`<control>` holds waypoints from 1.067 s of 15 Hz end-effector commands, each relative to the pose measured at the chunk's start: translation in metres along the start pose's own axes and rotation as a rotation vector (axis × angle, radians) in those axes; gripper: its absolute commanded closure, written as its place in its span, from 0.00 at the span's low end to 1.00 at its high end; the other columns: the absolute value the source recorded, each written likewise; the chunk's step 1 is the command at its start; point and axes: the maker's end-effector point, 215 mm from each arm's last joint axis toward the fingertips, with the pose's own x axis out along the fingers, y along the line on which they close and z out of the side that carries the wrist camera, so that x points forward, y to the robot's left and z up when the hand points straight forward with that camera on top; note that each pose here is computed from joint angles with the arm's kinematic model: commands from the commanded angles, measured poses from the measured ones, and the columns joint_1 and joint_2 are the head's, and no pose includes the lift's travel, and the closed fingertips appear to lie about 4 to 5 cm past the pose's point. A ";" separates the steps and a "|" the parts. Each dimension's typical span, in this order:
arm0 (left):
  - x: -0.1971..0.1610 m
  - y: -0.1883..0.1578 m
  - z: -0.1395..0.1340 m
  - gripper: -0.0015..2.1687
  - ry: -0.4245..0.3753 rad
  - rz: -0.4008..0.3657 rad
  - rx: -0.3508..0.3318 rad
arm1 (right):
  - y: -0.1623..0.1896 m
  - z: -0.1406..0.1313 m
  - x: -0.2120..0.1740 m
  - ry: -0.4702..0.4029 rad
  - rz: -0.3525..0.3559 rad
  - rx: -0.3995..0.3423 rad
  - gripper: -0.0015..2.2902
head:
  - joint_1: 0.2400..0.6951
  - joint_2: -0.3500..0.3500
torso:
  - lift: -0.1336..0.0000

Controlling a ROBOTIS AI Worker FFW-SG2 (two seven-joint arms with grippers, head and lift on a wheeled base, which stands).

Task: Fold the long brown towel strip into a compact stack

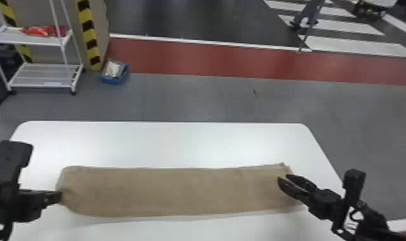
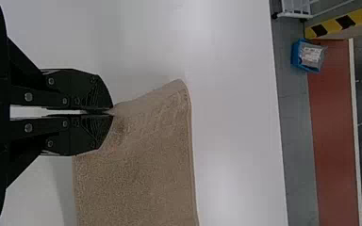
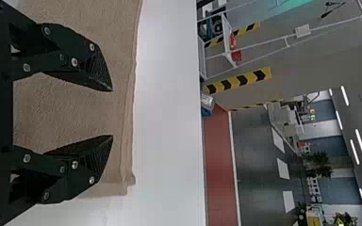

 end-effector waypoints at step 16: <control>-0.026 -0.223 0.082 0.50 -0.135 -0.333 0.032 | 0.100 -0.015 0.083 -0.032 0.138 -0.034 0.87 | 1.00 0.27 | 1.00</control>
